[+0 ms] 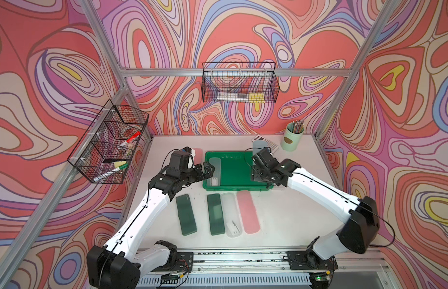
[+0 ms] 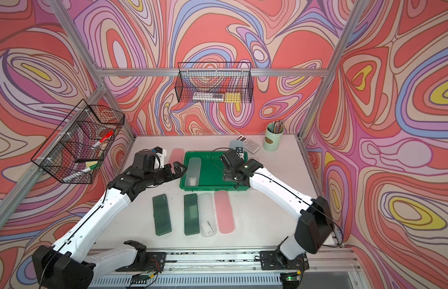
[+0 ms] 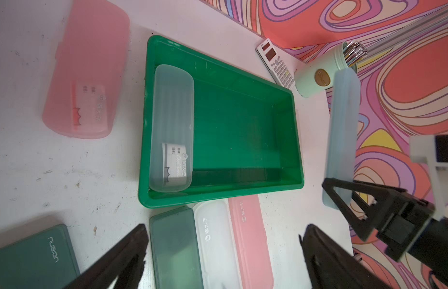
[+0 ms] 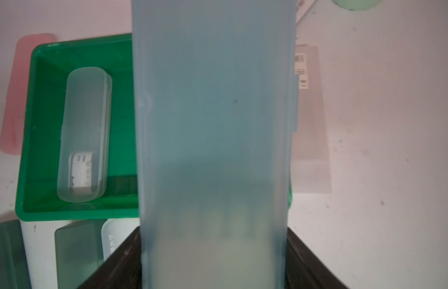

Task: Put the pencil case into the storage box
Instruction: Place the pencil case at the storage box.

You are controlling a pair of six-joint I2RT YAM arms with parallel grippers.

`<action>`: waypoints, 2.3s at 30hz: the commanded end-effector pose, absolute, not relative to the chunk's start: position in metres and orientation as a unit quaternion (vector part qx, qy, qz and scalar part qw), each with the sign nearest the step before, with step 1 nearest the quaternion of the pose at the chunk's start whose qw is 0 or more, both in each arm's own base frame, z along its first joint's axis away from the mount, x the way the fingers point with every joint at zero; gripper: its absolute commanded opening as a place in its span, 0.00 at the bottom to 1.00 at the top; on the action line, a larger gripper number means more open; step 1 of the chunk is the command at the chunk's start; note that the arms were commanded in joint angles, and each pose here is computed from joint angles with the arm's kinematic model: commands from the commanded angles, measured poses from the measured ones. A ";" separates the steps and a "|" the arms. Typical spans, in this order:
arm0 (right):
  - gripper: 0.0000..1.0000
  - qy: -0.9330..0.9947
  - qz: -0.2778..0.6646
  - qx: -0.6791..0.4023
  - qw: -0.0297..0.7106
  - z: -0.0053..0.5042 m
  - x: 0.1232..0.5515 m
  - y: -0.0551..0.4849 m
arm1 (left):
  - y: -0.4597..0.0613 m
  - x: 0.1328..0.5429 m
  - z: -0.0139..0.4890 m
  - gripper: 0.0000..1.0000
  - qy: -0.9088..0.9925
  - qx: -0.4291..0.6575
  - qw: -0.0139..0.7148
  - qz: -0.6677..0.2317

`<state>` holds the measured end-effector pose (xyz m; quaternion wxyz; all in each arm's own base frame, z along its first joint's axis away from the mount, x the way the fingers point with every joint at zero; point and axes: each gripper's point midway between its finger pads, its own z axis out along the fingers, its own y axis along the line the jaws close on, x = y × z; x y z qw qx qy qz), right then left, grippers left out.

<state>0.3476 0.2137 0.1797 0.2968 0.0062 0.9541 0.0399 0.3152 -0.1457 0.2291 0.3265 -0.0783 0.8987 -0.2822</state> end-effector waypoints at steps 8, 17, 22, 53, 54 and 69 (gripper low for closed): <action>0.64 0.955 0.094 -0.071 0.271 0.117 0.406 0.295 | -0.124 0.292 0.207 0.99 0.904 -0.107 0.329 -0.253; 0.64 0.965 0.084 -0.042 0.247 0.074 0.398 0.310 | -0.124 0.307 0.202 0.99 0.909 -0.096 0.330 -0.238; 0.64 0.971 0.072 -0.019 0.228 0.057 0.386 0.316 | -0.127 0.317 0.197 0.99 0.907 -0.100 0.325 -0.247; 0.93 0.953 0.161 -0.007 0.255 0.093 0.398 0.341 | -0.123 0.329 0.173 0.99 0.918 -0.095 0.288 -0.256; 0.91 0.953 0.165 0.000 0.255 0.093 0.400 0.334 | -0.124 0.329 0.171 0.99 0.919 -0.094 0.285 -0.257; 0.80 0.957 0.178 -0.028 0.228 0.061 0.414 0.317 | -0.127 0.322 0.167 0.99 0.906 -0.117 0.287 -0.287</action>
